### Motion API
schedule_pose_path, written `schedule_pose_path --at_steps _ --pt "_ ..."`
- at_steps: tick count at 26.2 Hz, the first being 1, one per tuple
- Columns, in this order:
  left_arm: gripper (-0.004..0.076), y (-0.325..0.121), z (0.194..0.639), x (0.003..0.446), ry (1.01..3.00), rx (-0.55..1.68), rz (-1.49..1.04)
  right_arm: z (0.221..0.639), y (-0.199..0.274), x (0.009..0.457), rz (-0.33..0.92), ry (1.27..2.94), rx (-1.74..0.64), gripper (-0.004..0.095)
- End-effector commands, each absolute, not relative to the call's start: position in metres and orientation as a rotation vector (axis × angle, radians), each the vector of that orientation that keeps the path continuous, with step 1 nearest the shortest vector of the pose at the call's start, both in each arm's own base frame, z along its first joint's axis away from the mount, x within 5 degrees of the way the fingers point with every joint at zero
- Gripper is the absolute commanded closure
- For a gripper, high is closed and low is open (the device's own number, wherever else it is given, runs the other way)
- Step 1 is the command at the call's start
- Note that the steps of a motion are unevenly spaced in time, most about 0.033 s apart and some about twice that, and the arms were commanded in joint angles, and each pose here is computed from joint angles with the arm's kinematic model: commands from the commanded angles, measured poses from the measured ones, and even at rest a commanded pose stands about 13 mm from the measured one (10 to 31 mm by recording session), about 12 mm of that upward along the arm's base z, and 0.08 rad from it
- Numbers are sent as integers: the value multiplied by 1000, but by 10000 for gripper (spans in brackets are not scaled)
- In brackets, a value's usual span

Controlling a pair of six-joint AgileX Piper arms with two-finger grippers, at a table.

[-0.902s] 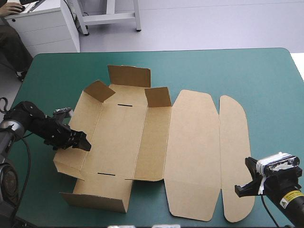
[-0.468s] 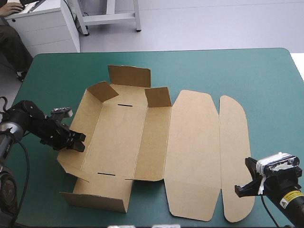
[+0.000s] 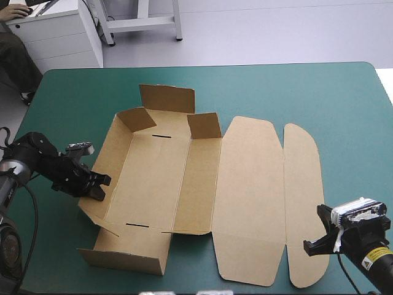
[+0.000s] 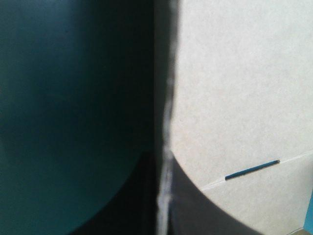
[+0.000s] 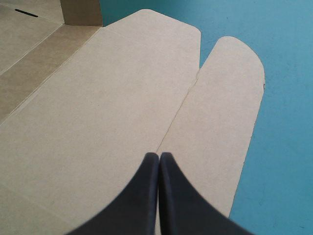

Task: Fold the box

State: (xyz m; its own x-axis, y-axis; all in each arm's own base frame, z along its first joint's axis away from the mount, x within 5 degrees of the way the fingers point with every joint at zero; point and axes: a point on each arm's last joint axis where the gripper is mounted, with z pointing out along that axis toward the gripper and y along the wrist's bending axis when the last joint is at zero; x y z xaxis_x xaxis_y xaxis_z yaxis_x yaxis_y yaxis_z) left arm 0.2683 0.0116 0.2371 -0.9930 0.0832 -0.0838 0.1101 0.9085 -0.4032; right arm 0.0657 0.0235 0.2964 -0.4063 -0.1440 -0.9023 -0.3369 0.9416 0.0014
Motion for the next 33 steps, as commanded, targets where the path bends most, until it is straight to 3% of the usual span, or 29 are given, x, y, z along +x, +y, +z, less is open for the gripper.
schedule_pose_path --at_steps 1,10,15,19,25,33 --pt "734 -1 268 269 2980 248 -627 308 24 68 214 1924 -340 928" --pt "734 -45 316 288 2861 738 40 305 23 67 209 1957 -346 928" --pt "734 -59 332 302 2739 867 430 305 24 66 223 1961 -342 928" --pt "734 -79 338 313 2640 972 550 305 24 66 238 1965 -337 928" --pt "734 -127 355 330 2206 1184 781 303 25 64 260 1999 -335 928" --pt "734 -183 353 317 1802 1311 870 302 25 64 260 2000 -335 928"
